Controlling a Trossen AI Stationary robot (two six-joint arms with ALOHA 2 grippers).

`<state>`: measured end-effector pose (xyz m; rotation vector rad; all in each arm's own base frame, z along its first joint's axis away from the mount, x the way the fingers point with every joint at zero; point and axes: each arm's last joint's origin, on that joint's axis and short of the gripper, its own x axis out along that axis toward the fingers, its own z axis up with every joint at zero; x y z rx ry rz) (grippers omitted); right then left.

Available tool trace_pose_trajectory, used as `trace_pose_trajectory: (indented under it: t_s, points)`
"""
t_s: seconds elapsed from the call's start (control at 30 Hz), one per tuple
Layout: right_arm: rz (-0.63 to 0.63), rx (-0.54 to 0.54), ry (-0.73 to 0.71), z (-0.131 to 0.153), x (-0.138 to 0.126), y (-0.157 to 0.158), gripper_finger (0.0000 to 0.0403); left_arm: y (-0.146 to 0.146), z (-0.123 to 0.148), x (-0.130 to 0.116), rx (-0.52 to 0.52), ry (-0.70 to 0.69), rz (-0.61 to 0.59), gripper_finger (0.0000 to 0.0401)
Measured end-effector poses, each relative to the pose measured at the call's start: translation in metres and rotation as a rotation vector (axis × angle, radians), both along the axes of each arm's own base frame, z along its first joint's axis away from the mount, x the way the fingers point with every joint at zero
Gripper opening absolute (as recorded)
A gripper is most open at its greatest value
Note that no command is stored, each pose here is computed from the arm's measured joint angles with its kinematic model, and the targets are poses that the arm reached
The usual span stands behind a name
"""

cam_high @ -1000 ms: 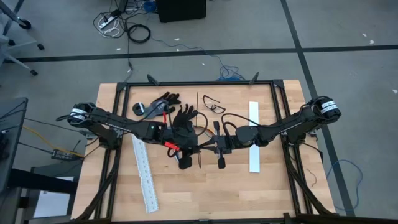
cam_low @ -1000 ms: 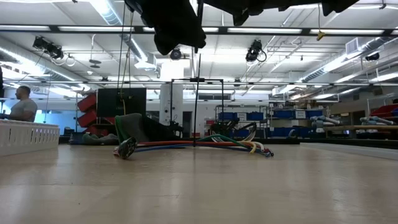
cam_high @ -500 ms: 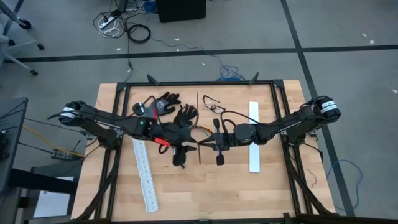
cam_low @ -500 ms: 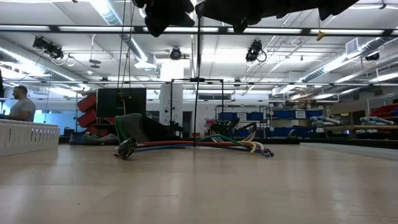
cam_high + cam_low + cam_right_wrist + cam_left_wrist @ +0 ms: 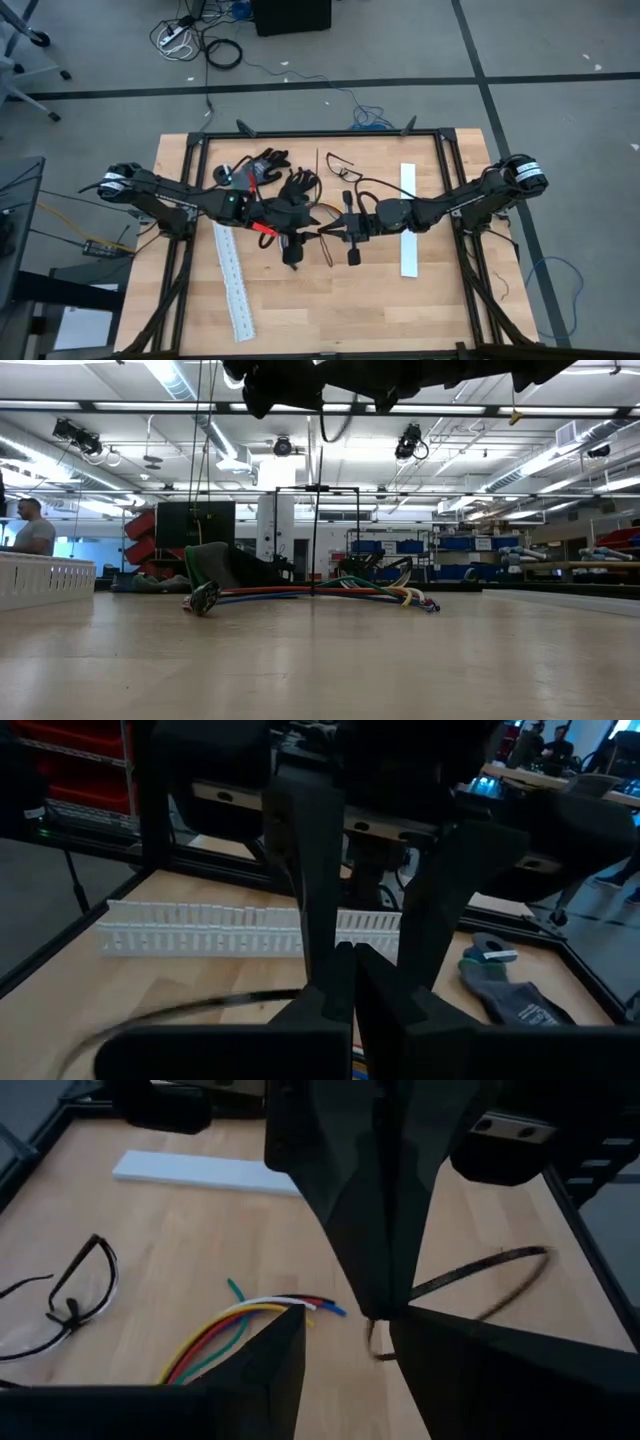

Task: Ziptie cables
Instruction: Insert the black zip tie pointed tail end through the slot to form a loop

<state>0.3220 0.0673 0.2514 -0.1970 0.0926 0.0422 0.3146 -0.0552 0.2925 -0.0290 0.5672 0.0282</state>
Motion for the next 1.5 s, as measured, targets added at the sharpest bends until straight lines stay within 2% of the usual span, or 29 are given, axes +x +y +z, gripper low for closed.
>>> trace_pose_trajectory:
  t_s: [0.23, 1.0, 1.37, 1.5]
  points:
    - [-0.002, -0.004, 0.018, -0.0018, 0.0000, -0.0006, 0.0000, 0.0002, -0.0032, -0.0025, 0.000, 0.042, -0.008, 0.0141]
    - [-0.018, -0.006, 0.019, -0.0019, 0.0010, -0.0058, 0.0000, 0.0000, 0.0053, -0.0022, -0.008, -0.025, -0.015, 0.0139]
    - [-0.017, 0.000, -0.008, 0.0007, 0.0013, -0.0056, 0.0000, 0.0000, 0.0053, -0.0022, -0.006, -0.026, -0.016, 0.0079]
    - [-0.016, -0.003, -0.016, 0.0015, 0.0013, -0.0056, 0.0000, -0.0001, 0.0059, -0.0018, 0.006, -0.032, -0.024, 0.0069]
